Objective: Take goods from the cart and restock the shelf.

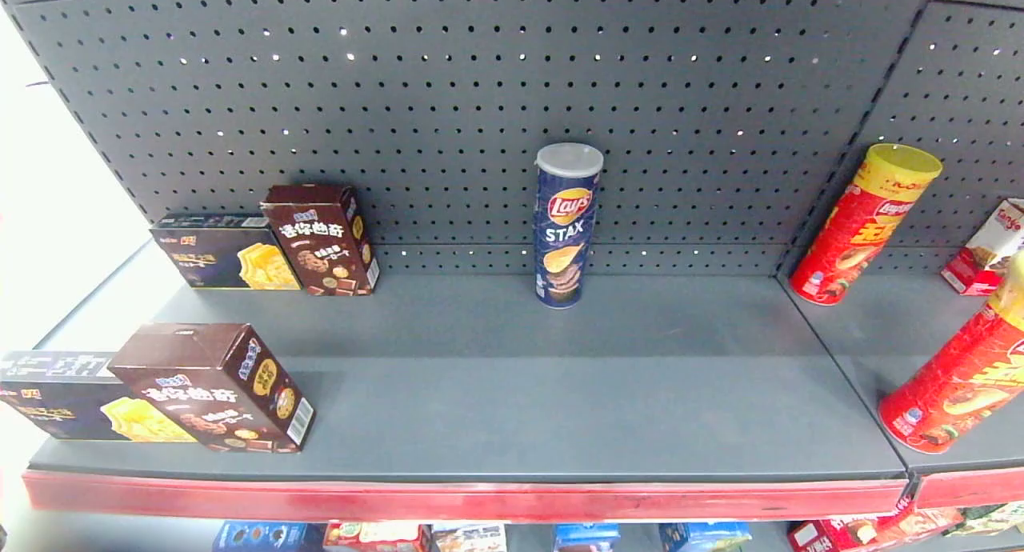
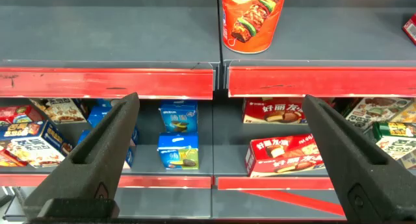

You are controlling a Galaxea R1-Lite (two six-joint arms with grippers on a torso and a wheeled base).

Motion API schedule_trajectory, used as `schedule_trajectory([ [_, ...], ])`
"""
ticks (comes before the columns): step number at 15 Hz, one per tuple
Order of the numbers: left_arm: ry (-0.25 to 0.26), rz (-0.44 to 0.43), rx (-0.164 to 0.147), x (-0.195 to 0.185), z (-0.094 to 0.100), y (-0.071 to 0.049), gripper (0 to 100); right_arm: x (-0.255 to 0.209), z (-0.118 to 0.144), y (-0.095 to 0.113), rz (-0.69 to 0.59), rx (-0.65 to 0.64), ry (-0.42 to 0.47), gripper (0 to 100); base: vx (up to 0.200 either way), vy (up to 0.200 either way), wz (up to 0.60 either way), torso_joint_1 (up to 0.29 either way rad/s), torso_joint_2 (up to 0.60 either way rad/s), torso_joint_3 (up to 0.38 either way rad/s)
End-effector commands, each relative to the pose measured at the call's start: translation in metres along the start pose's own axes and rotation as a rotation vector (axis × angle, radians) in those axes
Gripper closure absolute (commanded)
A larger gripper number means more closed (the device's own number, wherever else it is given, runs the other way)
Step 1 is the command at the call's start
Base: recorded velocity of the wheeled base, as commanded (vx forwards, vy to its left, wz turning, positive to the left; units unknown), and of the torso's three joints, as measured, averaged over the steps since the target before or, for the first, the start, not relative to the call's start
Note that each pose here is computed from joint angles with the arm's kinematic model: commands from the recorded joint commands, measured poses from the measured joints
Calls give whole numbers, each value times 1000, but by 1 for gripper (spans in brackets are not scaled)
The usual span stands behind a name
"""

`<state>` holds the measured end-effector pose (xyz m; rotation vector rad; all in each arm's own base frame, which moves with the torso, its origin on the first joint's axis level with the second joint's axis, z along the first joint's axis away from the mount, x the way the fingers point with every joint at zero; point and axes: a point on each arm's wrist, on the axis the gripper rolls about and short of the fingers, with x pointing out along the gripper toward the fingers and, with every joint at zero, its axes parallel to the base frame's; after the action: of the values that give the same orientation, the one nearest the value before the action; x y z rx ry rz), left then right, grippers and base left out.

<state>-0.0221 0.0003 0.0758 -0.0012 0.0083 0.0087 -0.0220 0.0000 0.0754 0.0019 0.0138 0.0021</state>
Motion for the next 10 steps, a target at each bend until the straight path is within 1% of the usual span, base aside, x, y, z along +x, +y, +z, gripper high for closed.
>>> schedule_trajectory([
  [1, 2, 0, 0, 0, 0, 0, 0, 0, 0, 0, 1, 0, 2, 0, 0, 0, 0, 0, 0, 0],
  [7, 2, 0, 0, 0, 0, 0, 0, 0, 0, 0, -1, 3, 2, 0, 0, 0, 0, 0, 0, 0],
  [10, 2, 0, 0, 0, 0, 0, 0, 0, 0, 0, -2, 1, 2, 0, 0, 0, 600, -2, 4, 2],
])
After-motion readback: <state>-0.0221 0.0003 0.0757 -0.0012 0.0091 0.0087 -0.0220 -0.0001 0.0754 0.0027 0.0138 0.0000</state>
